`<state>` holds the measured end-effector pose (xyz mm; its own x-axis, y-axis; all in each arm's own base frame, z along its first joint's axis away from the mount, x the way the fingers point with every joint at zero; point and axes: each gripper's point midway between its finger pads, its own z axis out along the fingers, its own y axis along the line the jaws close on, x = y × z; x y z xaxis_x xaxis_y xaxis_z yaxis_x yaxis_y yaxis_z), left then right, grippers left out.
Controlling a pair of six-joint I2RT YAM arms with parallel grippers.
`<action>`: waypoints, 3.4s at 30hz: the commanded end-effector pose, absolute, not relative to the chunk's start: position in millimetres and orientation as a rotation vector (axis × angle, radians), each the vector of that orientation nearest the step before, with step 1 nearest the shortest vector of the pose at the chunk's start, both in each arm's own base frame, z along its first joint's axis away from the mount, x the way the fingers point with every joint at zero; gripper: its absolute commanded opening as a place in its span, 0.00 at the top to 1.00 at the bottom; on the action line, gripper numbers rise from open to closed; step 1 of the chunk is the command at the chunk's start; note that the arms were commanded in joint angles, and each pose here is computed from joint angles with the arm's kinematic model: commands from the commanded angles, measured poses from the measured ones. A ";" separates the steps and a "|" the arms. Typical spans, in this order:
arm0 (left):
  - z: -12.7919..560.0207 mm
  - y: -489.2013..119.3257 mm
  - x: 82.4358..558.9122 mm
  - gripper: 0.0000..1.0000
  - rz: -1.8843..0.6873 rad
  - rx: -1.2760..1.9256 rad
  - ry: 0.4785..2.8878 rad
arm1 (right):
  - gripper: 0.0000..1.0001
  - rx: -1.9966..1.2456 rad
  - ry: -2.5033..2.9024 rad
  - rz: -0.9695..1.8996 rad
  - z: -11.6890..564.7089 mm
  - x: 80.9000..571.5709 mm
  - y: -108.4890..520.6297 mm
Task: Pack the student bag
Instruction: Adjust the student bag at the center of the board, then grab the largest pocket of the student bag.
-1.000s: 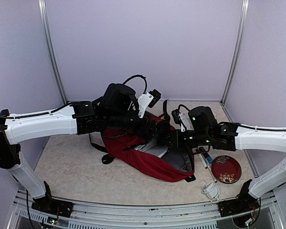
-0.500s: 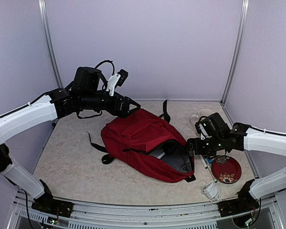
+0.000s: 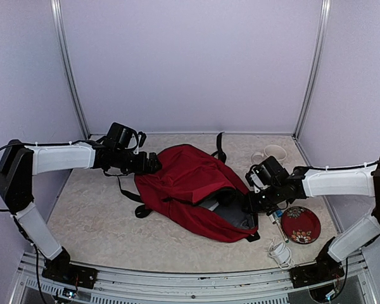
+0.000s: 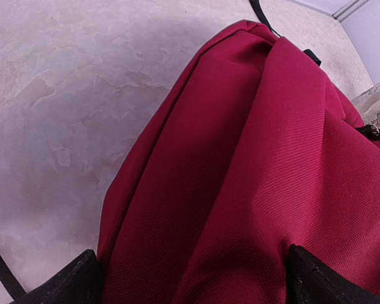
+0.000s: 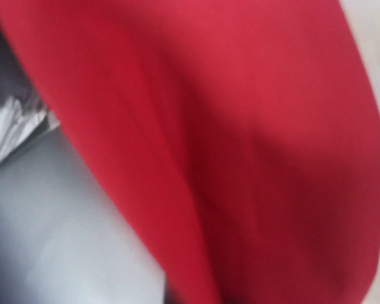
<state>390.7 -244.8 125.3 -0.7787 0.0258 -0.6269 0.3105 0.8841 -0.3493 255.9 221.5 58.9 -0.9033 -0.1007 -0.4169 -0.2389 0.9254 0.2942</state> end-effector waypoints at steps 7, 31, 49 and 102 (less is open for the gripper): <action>123.4 -240.0 360.7 0.21 -0.741 0.091 2.359 | 1.00 -0.371 2.585 0.502 75.3 324.9 251.8; 147.6 -215.5 256.4 1.00 -0.849 -0.160 2.249 | 0.42 -0.256 2.312 0.130 223.6 411.6 230.9; 175.4 -231.3 248.8 1.00 -0.865 -0.105 2.180 | 0.50 -0.383 2.251 0.678 172.9 155.8 413.0; 187.3 -252.9 250.1 1.00 -0.882 -0.017 2.151 | 0.55 -0.016 2.217 0.746 132.7 236.5 418.8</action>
